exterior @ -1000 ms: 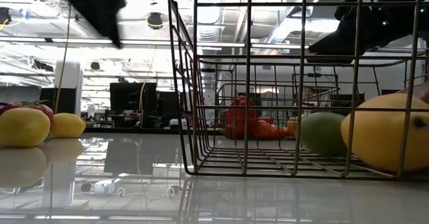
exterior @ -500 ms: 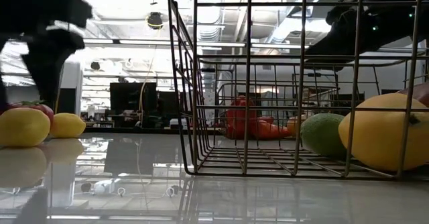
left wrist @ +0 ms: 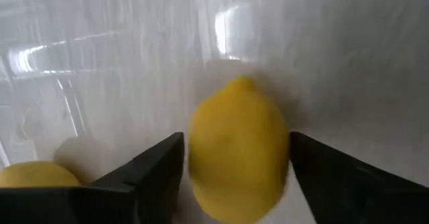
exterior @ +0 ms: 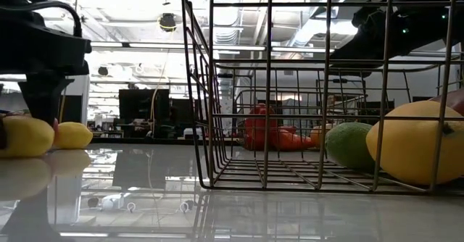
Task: Sort produce into baskets
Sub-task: Put the bottom yellow lemon into the bottom wire basket
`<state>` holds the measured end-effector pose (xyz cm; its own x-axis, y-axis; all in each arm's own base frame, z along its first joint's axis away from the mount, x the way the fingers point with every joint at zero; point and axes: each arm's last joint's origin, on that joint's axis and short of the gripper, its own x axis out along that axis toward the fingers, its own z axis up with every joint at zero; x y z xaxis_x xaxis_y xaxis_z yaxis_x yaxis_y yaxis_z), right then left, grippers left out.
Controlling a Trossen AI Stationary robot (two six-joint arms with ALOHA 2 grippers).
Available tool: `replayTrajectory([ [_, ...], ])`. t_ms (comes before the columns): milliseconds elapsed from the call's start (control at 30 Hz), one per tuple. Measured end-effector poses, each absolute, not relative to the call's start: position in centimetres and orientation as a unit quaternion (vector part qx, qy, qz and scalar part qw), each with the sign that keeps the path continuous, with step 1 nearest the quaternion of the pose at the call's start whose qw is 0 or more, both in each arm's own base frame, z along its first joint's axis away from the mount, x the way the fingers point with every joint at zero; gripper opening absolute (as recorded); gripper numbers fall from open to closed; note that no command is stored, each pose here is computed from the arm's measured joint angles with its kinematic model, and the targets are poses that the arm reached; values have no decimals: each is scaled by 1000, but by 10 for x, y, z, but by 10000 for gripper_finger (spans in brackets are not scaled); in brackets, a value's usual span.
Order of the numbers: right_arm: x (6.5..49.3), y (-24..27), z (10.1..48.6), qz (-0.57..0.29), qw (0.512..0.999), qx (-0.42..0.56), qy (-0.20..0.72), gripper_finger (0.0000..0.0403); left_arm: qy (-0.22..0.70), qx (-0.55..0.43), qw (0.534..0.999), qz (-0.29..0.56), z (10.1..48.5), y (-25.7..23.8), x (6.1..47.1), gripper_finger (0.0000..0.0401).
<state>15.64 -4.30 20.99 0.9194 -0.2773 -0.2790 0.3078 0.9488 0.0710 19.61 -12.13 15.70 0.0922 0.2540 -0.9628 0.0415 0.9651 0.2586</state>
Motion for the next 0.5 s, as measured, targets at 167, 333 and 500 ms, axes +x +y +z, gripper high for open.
replayTrajectory([
  [167,156,-43,210,-149,978,57,134,315,674,98,729,72,161,-116,203,190],
  [333,156,-43,210,-149,978,57,134,315,619,106,773,89,197,-111,235,168],
  [500,156,-43,210,-149,978,56,134,315,520,139,836,104,251,-109,270,183],
])
